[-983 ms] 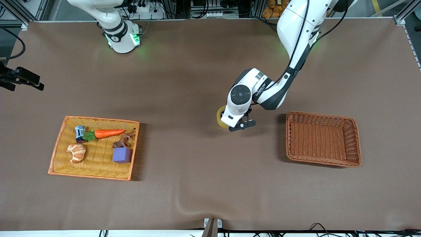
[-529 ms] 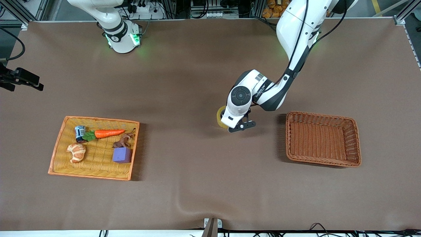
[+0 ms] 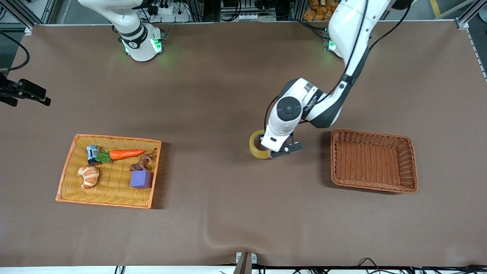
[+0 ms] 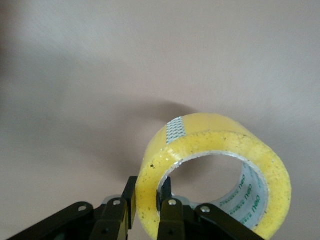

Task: Transfer tape with both arms
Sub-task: 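Carry the tape roll over the wicker basket with the left gripper, then lower the tape roll into the basket and open the left gripper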

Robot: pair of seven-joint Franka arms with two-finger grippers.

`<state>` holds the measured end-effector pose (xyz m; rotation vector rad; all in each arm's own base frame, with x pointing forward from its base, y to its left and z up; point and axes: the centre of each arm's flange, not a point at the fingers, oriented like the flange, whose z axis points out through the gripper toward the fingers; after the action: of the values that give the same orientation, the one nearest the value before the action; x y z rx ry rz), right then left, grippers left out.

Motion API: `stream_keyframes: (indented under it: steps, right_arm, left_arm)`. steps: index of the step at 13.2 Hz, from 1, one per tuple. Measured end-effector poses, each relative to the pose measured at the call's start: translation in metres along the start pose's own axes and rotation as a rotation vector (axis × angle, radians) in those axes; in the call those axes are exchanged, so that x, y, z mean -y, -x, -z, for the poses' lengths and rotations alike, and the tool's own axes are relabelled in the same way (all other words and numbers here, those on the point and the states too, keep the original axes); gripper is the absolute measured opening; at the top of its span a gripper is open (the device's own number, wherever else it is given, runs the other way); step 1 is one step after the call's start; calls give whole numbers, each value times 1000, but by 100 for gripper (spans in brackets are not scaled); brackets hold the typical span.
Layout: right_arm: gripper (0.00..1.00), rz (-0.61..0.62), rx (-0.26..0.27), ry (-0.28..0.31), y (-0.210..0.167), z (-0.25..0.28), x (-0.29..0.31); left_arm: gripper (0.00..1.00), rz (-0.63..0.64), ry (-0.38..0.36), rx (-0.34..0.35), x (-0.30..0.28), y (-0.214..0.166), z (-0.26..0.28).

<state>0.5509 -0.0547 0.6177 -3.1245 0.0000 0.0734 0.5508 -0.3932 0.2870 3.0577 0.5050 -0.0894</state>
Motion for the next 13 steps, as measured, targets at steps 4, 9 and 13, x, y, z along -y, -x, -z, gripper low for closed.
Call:
stream_keyframes:
  steps: [4,9,13]
  right_arm:
    - [100,1,3,1,-2,-3,1]
    - [100,2,2,2,-4,-5,1]
    - [100,1,-10,4,-5,-4,0]
  left_arm:
    - [22,-50,26,-62,58,-50,105]
    - [22,-186,-10,-58,187,-133,157]
    - [22,-207,-25,-8,317,-191,142]
